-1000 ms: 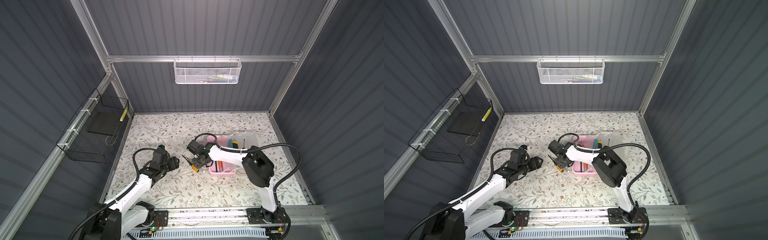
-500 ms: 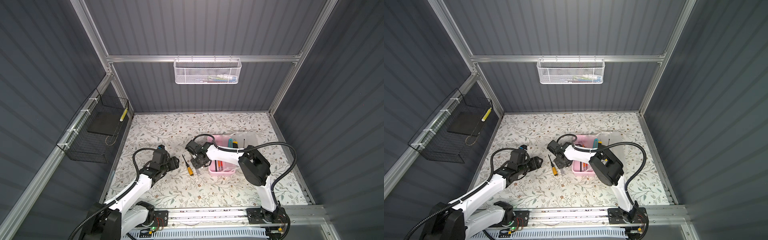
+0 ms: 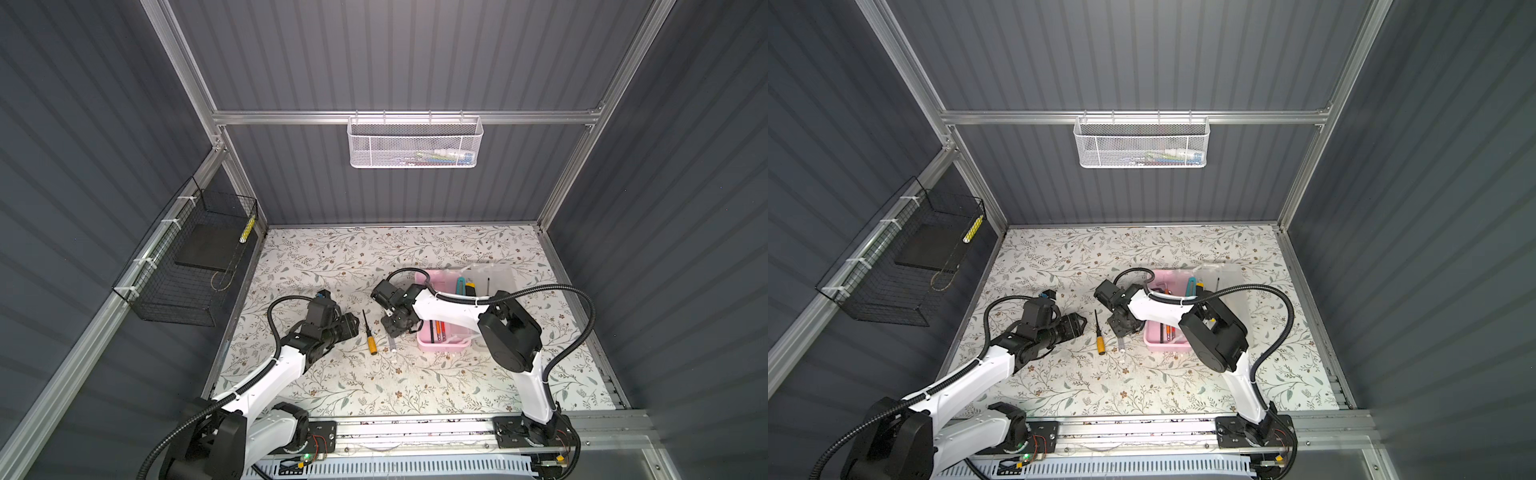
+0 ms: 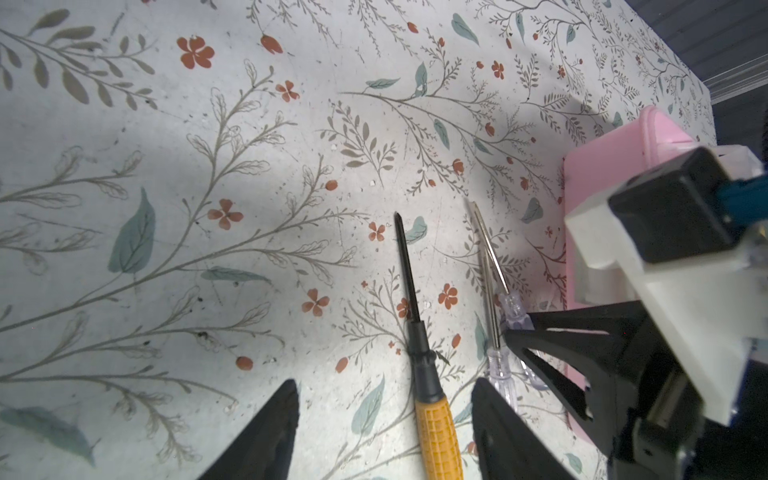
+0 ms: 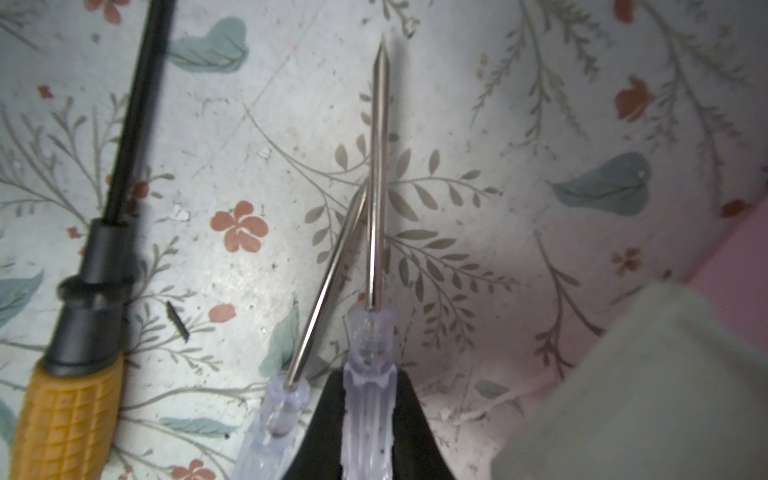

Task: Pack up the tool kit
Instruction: 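Grasp one clear-handled screwdriver with the right gripper and lift it, then carry the clear-handled screwdriver with the right gripper into the pink box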

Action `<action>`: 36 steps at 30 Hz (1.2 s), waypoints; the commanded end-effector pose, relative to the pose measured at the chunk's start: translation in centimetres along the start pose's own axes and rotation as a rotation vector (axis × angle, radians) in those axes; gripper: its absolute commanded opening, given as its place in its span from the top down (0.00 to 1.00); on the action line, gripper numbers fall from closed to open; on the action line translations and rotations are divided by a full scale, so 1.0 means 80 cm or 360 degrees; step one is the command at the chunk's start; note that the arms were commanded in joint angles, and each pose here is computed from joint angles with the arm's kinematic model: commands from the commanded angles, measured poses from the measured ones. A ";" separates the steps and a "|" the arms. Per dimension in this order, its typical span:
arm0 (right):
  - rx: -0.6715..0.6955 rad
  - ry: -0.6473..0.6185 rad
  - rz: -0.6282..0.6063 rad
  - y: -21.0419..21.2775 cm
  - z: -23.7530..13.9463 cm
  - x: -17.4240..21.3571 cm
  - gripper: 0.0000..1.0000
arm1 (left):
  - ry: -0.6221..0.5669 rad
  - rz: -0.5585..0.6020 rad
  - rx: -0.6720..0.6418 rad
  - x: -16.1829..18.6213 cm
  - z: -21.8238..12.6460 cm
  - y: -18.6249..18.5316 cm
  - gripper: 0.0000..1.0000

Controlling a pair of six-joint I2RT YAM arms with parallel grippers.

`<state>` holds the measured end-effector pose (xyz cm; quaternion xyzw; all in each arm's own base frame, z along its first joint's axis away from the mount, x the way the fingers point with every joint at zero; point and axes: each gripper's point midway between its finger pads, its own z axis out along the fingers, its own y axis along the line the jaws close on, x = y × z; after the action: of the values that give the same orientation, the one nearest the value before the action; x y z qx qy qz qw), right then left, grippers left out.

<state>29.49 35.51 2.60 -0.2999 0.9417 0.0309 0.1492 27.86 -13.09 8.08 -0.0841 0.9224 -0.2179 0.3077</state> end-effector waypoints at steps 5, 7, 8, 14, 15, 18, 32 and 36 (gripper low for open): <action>-0.0058 -0.0232 0.0099 -0.006 -0.082 -0.029 1.00 | 0.0007 -0.0008 0.0018 0.004 0.004 0.002 0.33; -0.0083 -0.0284 0.0124 -0.008 -0.103 -0.029 1.00 | 0.0006 0.0001 0.0019 0.002 0.005 0.001 0.33; -0.0092 -0.0314 0.0137 -0.009 -0.116 -0.029 1.00 | 0.0008 0.0003 0.0012 0.001 0.005 0.001 0.33; -0.0018 -0.0531 0.0217 -0.047 -0.204 -0.014 1.00 | 0.0005 0.0010 0.0011 -0.001 0.006 0.000 0.33; 0.0011 -0.0557 0.0238 -0.058 -0.217 -0.009 1.00 | 0.0006 0.0011 0.0007 -0.001 0.006 0.000 0.33; 0.0117 -0.0633 0.0322 -0.100 -0.260 0.015 1.00 | 0.0009 0.0016 0.0000 -0.002 0.009 0.001 0.33; 0.0525 -0.0567 0.0847 -0.269 -0.285 0.152 1.00 | 0.0041 0.0016 0.0007 0.004 0.022 0.003 0.34; 0.0558 -0.0502 0.0914 -0.284 -0.263 0.167 1.00 | 0.0033 0.0022 0.0012 0.003 0.021 0.001 0.34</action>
<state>26.80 7.60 20.47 0.0001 0.9407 -0.0258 0.3382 28.37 -13.37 6.15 -0.0845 0.9284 -0.2123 0.2930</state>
